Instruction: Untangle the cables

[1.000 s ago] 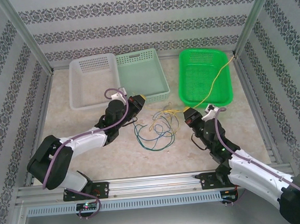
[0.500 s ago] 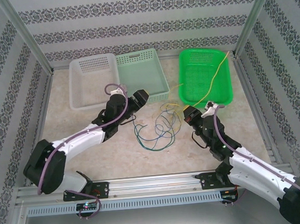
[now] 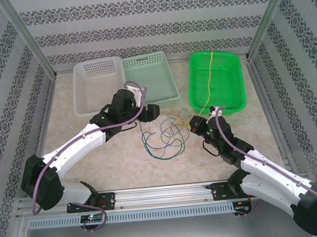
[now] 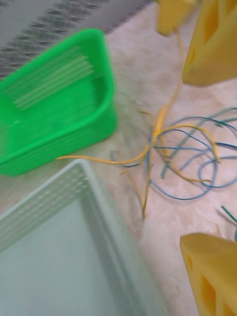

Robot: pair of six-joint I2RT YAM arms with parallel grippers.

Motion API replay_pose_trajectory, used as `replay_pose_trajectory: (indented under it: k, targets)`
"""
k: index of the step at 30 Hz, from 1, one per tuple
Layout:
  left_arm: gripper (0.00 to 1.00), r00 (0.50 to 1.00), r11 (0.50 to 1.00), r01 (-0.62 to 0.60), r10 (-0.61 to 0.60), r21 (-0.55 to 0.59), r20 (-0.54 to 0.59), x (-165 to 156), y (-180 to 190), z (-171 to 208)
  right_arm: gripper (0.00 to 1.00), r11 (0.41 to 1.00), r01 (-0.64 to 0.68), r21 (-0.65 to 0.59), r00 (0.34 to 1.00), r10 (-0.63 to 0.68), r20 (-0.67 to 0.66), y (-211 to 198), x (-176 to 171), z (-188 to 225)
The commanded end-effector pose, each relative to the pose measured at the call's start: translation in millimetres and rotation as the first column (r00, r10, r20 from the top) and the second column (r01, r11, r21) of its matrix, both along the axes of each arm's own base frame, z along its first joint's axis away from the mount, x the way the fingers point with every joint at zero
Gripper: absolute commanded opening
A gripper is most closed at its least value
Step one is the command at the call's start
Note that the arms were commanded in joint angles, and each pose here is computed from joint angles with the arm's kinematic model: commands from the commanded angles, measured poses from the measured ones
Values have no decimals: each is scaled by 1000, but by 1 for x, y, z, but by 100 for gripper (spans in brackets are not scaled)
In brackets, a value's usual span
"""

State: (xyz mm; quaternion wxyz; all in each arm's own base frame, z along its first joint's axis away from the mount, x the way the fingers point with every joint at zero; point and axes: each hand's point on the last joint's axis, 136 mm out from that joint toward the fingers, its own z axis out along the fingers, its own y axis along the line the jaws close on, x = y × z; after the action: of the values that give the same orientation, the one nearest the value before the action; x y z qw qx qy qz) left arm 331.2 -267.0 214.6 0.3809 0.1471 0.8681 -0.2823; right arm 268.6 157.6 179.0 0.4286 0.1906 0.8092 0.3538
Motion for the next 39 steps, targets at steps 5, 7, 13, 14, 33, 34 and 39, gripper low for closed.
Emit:
replay_pose_trajectory:
  k: [5,7,13,14,33,34,39]
  targets:
    - [70,923,890,363,-384,276,22,-40,-32,-33,0,995,-101,7,995,101,-3,8,-10,27]
    - [68,914,880,383,-405,280,23,-41,-39,-36,0,993,-112,24,993,112,-23,11,-9,27]
    - [63,913,875,375,-405,305,40,-35,-53,-50,0,991,-120,62,992,122,-25,13,-6,37]
    - [62,918,876,363,-395,319,40,-32,-52,-52,0,990,-124,69,992,126,-26,14,-6,38]
    - [65,926,867,306,-366,393,88,-14,-62,-63,0,958,-143,248,988,154,-26,14,-5,74]
    - [65,926,866,306,-367,395,86,-13,-62,-64,0,955,-143,258,988,154,-22,14,-5,77]
    - [62,924,866,313,-372,390,84,-12,-67,-67,0,947,-139,291,988,153,-26,12,-6,81]
